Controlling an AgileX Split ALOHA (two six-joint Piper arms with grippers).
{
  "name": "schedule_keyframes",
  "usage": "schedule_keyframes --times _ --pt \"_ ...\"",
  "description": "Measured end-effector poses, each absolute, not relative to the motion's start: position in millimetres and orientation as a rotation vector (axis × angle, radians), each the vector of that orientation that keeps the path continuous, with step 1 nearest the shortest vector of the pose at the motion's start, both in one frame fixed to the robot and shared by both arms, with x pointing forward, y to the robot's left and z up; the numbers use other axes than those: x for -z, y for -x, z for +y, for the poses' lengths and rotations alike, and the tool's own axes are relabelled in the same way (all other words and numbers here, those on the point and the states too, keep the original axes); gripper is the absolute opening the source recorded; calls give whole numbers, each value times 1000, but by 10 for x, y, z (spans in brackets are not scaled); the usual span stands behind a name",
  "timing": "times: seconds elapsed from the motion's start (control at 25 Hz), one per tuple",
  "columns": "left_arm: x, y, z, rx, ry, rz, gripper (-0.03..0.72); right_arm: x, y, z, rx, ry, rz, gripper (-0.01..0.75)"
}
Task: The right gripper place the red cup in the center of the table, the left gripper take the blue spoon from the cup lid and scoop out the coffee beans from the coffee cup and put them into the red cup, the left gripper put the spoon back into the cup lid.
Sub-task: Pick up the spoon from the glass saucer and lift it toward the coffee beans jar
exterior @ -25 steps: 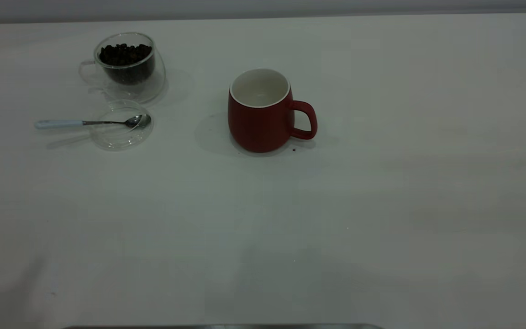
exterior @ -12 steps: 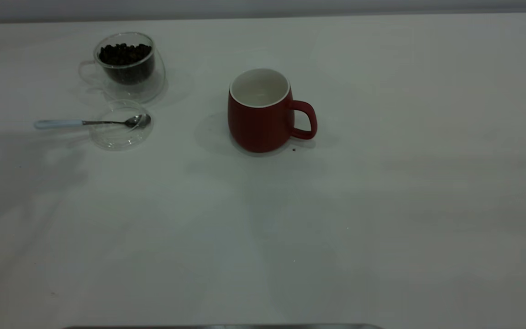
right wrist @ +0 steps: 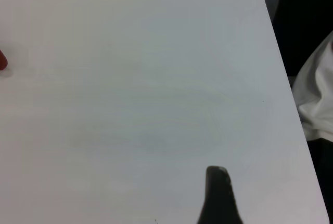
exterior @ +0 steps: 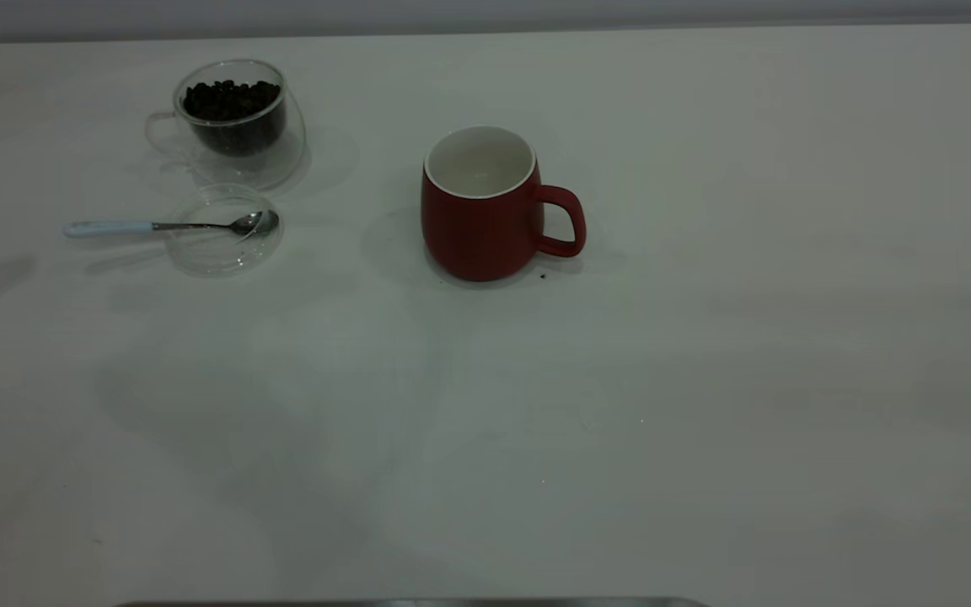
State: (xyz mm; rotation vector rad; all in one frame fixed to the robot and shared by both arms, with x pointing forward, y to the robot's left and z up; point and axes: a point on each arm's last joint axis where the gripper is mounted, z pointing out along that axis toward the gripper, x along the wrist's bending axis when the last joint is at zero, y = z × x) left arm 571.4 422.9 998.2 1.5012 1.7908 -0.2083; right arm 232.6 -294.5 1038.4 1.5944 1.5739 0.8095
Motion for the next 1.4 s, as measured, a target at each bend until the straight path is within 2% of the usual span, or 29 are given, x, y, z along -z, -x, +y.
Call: schedule_keyframes --times 0.44,0.72,1.4 --pt "-9044 -5840 4410 391 -1499 1815 587 -10384 -2326 -2945 -810 -1594 1574 573" --pt "-8509 -5874 4365 469 -1527 1819 587 -10384 -2326 -2945 -810 -1594 1574 573" --pt "-7762 -6031 4183 594 -1515 1793 587 -10384 -2326 -2945 -810 -1594 1574 573"
